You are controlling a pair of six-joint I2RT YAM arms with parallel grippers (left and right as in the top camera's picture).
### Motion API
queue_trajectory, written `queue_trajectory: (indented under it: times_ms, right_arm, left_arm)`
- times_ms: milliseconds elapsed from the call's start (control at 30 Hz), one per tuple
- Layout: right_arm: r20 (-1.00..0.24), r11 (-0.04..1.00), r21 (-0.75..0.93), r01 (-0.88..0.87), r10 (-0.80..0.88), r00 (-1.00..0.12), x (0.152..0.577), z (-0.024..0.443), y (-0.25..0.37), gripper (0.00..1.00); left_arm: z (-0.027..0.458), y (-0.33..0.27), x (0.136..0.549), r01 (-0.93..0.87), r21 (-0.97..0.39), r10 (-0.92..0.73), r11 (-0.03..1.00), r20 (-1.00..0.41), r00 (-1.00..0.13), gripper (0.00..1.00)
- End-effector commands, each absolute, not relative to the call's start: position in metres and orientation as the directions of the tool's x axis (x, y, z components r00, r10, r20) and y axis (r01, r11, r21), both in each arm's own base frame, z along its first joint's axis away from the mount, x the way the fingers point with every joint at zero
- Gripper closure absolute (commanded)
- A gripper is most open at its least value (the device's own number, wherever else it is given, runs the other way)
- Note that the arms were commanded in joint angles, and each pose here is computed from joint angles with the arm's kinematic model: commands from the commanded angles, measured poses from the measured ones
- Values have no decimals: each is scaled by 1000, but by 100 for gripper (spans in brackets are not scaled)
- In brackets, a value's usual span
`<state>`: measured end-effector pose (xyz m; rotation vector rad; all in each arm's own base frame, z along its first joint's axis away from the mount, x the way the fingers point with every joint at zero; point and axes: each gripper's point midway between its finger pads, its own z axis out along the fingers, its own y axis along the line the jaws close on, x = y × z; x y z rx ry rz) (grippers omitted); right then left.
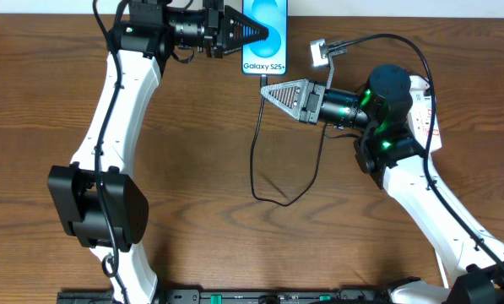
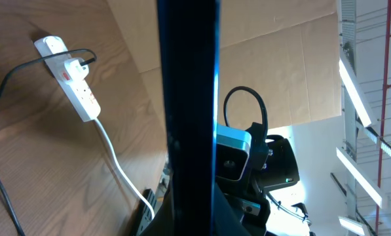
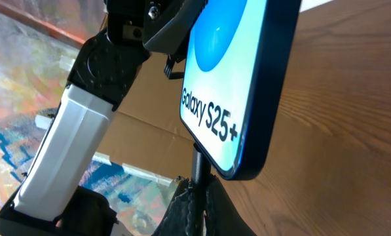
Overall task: Plug charger to phone and switch on socket
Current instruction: 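Push the plug upward into the phone's bottom port with the right gripper, then lower the phone flat onto the table with the left gripper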
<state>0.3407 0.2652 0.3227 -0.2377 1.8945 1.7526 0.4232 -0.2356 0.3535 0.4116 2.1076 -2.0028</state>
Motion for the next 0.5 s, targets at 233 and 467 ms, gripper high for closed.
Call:
queue_trajectory:
  times_ms: [233,467]
  right_arm:
    - [-544,206,839,-504,357,-759,369,336,243,94]
    - [-500,230,865,-445,336,-798,368,320,243,36]
  left_arm:
    - [366,-246,406,378,-926,127,-24,-378,-917,93]
    - [362,-246,413,385,-923,96,11,-383,-919,93]
